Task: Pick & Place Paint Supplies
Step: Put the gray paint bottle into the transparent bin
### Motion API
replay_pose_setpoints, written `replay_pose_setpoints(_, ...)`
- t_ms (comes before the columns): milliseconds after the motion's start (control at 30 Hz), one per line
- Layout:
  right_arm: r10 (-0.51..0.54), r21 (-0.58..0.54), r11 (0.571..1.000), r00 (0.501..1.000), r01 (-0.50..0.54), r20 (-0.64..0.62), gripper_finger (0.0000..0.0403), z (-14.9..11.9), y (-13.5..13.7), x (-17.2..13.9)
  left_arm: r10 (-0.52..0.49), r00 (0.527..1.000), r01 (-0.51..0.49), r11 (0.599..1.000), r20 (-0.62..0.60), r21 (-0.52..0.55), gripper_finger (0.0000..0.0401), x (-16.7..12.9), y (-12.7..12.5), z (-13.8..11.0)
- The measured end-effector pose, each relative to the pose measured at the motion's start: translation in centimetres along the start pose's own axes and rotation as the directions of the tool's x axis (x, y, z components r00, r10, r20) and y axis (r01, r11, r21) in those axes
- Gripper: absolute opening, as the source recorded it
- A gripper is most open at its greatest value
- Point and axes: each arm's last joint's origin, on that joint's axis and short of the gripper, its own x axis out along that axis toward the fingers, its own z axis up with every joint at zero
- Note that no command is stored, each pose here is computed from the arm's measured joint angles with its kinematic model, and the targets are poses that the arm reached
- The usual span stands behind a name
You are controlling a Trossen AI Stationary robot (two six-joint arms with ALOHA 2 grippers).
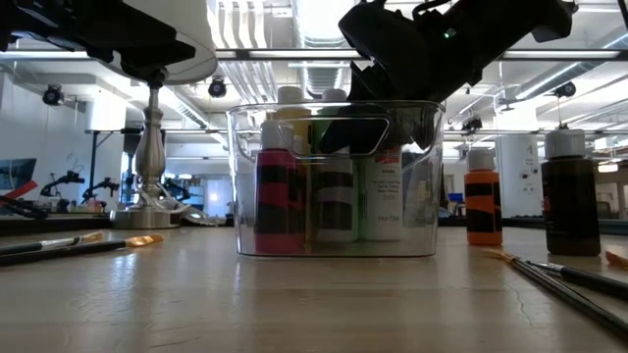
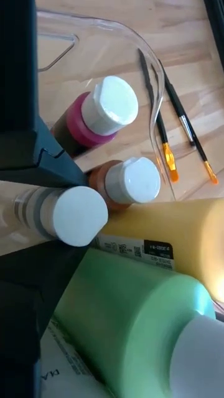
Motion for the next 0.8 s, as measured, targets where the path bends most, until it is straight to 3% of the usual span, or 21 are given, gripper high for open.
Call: replay_pose_setpoints(800,0.015,-0.01,1.0,1.0,-0.015,0.0,0.0183,0.06,0.1,-0.03,0.0,1.0,0.0,1.0,0.0,0.0,0.0222,0.0,0.0,0.0)
